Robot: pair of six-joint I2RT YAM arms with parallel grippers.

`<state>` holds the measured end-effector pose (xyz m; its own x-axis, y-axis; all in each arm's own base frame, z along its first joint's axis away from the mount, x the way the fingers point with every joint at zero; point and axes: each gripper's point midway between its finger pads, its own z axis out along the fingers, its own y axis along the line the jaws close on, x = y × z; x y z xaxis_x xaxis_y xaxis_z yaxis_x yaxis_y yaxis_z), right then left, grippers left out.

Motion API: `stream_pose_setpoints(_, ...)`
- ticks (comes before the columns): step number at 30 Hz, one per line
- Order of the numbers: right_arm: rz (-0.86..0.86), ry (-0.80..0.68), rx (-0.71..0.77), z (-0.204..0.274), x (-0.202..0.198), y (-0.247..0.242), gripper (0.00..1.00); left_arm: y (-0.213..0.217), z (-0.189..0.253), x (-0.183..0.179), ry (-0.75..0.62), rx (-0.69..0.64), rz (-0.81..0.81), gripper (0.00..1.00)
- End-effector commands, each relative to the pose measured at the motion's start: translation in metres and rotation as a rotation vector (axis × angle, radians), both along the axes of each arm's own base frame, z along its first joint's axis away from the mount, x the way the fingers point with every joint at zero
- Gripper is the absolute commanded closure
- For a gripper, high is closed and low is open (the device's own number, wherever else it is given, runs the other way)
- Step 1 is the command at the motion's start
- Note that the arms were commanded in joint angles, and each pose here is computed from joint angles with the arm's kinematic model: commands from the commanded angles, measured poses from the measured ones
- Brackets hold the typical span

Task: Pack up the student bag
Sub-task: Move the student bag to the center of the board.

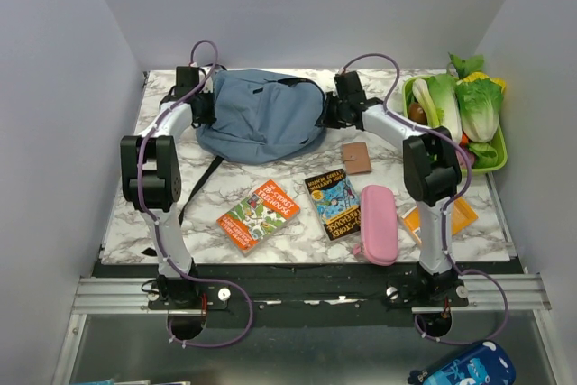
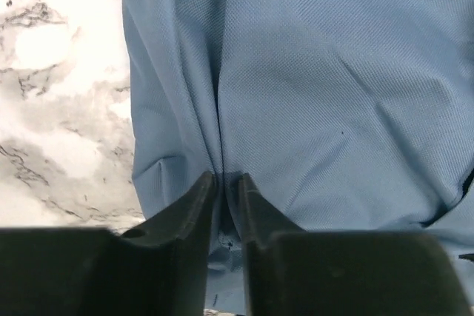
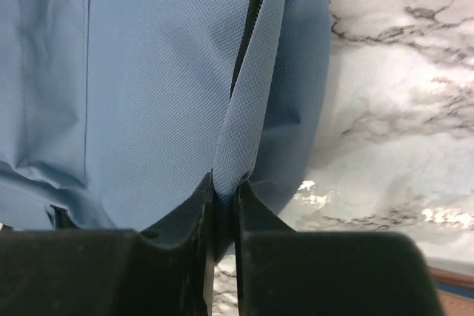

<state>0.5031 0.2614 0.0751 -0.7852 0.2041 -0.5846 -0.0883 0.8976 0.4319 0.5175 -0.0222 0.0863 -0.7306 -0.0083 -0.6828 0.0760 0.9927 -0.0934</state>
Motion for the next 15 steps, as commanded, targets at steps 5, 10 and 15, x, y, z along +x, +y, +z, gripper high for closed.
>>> stream_pose_setpoints(5, 0.174, -0.1, 0.14, 0.073, -0.032, 0.057, 0.99, -0.012, 0.027, -0.006, -0.025, -0.109, -0.046, 1.0)
stream_pose_setpoints(10, 0.281, -0.195, 0.191, 0.131, -0.06, 0.089, 0.99, 0.012, 0.068, -0.016, -0.109, -0.097, 0.007, 1.0)
stream_pose_setpoints(15, 0.353, -0.216, 0.254, 0.172, -0.1, 0.111, 0.99, 0.031, 0.108, -0.031, -0.177, -0.103, 0.032, 1.0)
